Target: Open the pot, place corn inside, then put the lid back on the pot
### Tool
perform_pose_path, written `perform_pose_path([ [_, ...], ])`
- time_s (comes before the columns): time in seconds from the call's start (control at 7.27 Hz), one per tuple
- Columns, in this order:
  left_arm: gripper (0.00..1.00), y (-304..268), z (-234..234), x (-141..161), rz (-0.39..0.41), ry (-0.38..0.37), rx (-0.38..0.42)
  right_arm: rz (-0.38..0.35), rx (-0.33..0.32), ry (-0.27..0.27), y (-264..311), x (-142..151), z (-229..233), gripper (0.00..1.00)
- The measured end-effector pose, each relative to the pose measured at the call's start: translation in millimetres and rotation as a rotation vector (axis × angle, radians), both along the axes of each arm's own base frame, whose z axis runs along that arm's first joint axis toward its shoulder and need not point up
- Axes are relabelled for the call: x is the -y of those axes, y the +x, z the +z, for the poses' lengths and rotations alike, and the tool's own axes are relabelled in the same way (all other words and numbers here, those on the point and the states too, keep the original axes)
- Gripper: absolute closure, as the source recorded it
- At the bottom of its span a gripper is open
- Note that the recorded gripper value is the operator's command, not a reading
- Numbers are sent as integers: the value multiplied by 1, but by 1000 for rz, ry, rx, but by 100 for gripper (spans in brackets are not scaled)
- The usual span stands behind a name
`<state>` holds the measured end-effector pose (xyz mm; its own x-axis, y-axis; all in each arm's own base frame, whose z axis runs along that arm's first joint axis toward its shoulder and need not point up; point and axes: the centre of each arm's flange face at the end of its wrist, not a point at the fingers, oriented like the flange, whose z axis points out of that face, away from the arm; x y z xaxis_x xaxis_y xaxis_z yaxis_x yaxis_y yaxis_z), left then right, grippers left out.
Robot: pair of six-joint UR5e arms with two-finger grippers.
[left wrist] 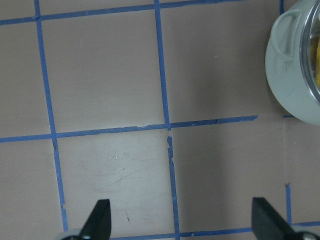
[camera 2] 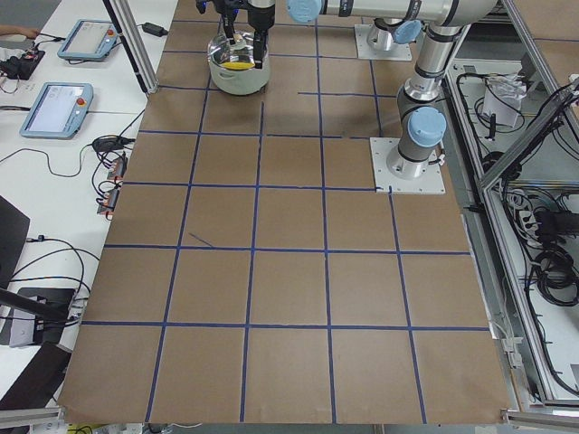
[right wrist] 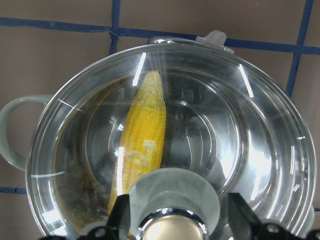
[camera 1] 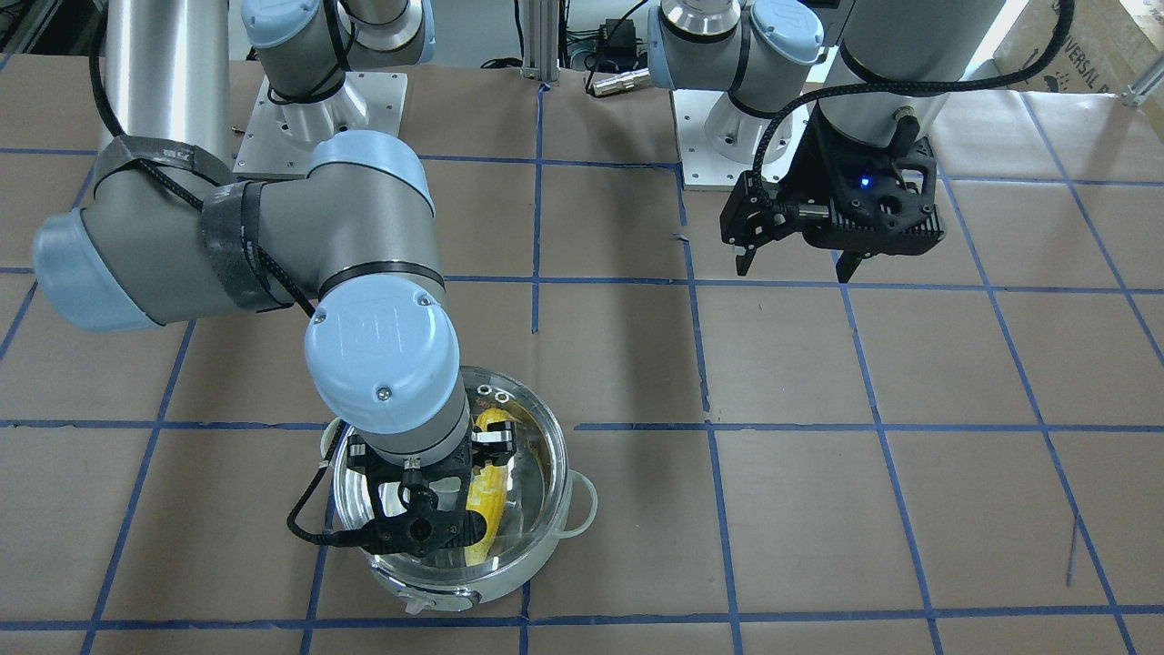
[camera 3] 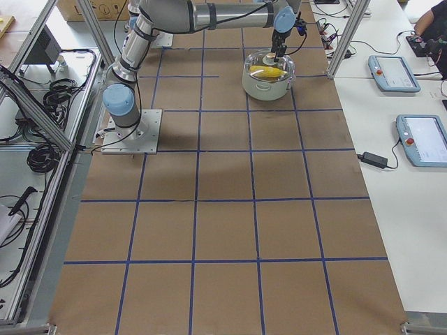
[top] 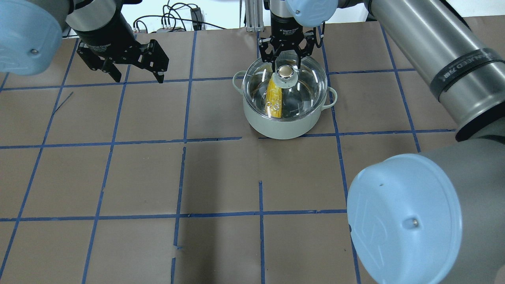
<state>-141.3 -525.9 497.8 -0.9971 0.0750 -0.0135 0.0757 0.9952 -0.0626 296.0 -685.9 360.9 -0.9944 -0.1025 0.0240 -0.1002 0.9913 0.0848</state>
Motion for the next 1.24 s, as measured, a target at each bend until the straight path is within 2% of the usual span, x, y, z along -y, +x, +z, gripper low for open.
perform_pose_path([
  [0.41,0,0,0,0,0,0,0,-8,7,-47,-9,-4,37,0],
  [0.83,0,0,0,0,1,0,0,-41,28,-124,-56,-27,116,0],
  [1.1,0,0,0,0,1,0,0,-60,21,-74,-121,-58,153,0],
  [1.24,0,0,0,0,0,0,0,-74,19,-43,-142,-77,155,0],
])
